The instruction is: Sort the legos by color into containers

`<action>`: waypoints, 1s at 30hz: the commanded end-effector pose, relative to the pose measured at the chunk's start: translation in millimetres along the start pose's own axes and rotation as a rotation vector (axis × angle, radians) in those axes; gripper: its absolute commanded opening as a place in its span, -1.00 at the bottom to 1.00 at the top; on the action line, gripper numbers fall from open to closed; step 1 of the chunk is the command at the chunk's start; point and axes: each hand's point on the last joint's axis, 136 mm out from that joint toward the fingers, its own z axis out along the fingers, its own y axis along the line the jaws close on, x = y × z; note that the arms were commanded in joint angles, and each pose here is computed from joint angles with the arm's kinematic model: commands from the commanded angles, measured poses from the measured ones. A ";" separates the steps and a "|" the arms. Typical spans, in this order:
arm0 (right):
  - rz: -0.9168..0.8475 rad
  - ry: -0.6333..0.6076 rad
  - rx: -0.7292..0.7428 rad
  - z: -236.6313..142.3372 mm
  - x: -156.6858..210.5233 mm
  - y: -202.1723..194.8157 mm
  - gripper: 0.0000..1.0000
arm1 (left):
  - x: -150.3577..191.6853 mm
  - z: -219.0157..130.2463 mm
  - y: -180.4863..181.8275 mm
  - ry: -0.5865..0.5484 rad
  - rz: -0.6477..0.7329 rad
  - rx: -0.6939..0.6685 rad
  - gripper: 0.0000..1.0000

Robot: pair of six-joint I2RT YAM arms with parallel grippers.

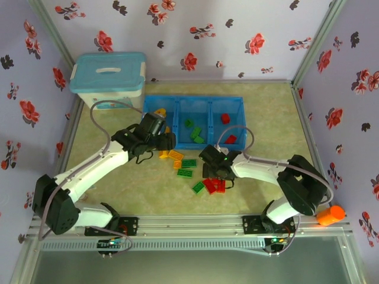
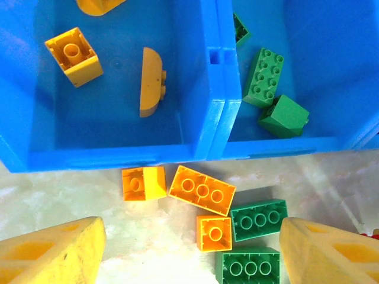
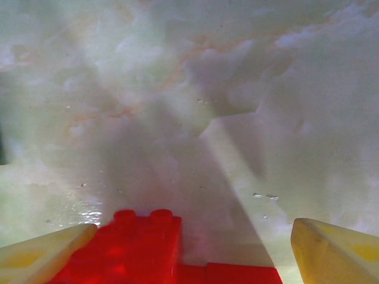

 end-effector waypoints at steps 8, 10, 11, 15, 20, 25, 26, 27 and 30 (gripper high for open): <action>0.004 -0.028 -0.006 -7.8 -8.6 10.0 -0.01 | 5.2 -0.1 12.7 -0.026 -0.032 -0.024 0.52; -0.005 -0.035 -0.003 -12.0 -11.0 11.3 -0.14 | 8.3 1.3 14.8 -0.021 -0.033 -0.029 0.51; -0.010 -0.039 -0.001 -14.5 -12.2 12.1 -0.20 | 10.4 1.7 16.2 -0.019 -0.036 -0.031 0.50; -0.026 -0.076 0.012 -29.6 -23.3 11.8 -0.41 | 24.6 6.5 24.2 0.006 -0.045 -0.046 0.48; -0.072 -0.150 0.038 -62.2 -51.0 11.3 -0.52 | 52.6 11.7 31.6 0.044 -0.041 -0.054 0.46; -0.064 -0.212 0.055 -90.8 -94.2 0.3 -0.52 | 87.6 16.2 26.8 0.077 -0.010 -0.033 0.46; -0.054 -0.220 0.053 -93.8 -103.5 -3.3 -0.52 | 94.3 17.1 26.4 0.083 -0.006 -0.034 0.45; -0.046 -0.230 0.054 -95.8 -112.5 -6.7 -0.52 | 101.1 17.9 26.1 0.088 -0.001 -0.037 0.46; -0.019 -0.217 0.046 -95.9 -135.8 -15.6 -0.51 | 117.7 20.1 22.6 0.097 0.019 -0.036 0.45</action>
